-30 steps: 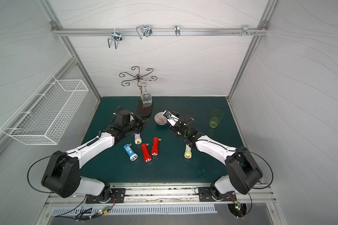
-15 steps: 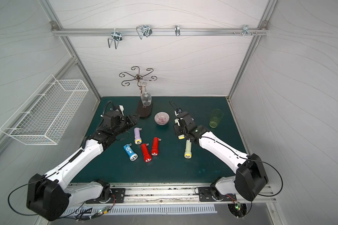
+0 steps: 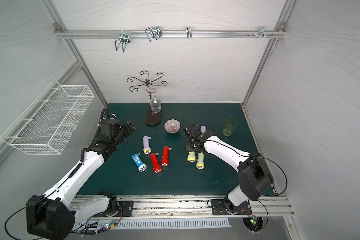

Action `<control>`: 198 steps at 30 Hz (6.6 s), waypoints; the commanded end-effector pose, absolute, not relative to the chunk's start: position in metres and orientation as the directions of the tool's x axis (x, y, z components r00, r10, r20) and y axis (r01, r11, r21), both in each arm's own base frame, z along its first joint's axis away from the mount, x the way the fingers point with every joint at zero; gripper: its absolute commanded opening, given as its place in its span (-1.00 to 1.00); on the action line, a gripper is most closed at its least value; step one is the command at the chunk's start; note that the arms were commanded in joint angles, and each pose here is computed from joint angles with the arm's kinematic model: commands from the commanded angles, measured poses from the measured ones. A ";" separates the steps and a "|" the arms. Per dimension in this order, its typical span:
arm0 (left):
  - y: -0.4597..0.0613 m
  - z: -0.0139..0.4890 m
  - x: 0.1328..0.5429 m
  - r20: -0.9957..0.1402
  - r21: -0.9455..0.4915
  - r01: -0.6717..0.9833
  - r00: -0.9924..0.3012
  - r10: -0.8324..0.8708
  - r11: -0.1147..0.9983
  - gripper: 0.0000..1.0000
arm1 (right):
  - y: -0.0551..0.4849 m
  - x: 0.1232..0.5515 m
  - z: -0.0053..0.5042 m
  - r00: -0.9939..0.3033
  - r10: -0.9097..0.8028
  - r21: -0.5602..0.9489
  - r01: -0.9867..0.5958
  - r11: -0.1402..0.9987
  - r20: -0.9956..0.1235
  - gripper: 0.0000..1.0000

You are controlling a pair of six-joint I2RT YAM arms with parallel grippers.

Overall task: Close the plug at the bottom of the flashlight
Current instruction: Place the flashlight at the center of the board, then pick up the flashlight from the center of the board, then close the plug of the flashlight.

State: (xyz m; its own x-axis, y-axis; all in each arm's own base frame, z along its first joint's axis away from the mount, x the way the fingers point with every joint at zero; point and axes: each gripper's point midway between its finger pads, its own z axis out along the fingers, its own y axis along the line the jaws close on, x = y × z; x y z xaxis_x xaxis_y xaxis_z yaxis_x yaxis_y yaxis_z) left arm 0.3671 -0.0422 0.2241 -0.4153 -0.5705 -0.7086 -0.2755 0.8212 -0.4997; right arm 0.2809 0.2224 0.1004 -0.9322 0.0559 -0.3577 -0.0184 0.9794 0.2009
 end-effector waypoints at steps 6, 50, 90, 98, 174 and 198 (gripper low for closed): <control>-0.044 0.231 0.373 -0.700 -0.541 -0.241 -0.403 -0.590 0.806 0.99 | 0.229 0.267 0.061 -0.968 0.103 0.148 0.070 0.986 -0.228 -1.00; -0.053 0.200 0.387 -0.576 -0.551 -0.324 -0.519 -0.631 0.769 0.99 | 0.285 0.260 0.095 -0.952 -0.063 0.170 -0.118 0.978 -0.300 0.24; -0.023 0.197 0.388 -0.522 -0.630 -0.359 -0.460 -0.718 0.688 0.92 | 0.333 0.255 0.026 -0.977 -0.124 0.020 -0.129 0.991 -0.173 -0.20; -0.026 0.199 0.388 -0.510 -0.643 -0.352 -0.466 -0.723 0.681 0.92 | 0.299 0.238 0.013 -0.982 -0.146 -0.020 -0.145 0.989 -0.119 0.06; -0.298 0.319 0.410 0.085 -0.933 -0.317 -0.649 -0.756 0.168 0.46 | 0.284 0.399 0.276 0.532 -0.480 -0.708 -0.617 0.344 -0.697 -1.00; -0.347 0.307 0.397 0.233 -0.909 -0.405 -0.688 -0.687 0.098 0.14 | 0.280 0.396 0.284 0.526 -0.377 -0.645 -0.667 0.373 -0.762 -1.00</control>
State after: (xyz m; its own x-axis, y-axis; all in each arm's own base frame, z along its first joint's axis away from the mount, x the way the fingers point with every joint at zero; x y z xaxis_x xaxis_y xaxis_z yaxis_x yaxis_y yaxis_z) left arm 0.3922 -0.3329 0.2796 -0.6692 -0.7172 0.1942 -0.4421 0.1742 -0.8799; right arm 0.3995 0.2811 0.2664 0.4947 -0.4211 -0.7602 -0.6827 0.3529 -0.6398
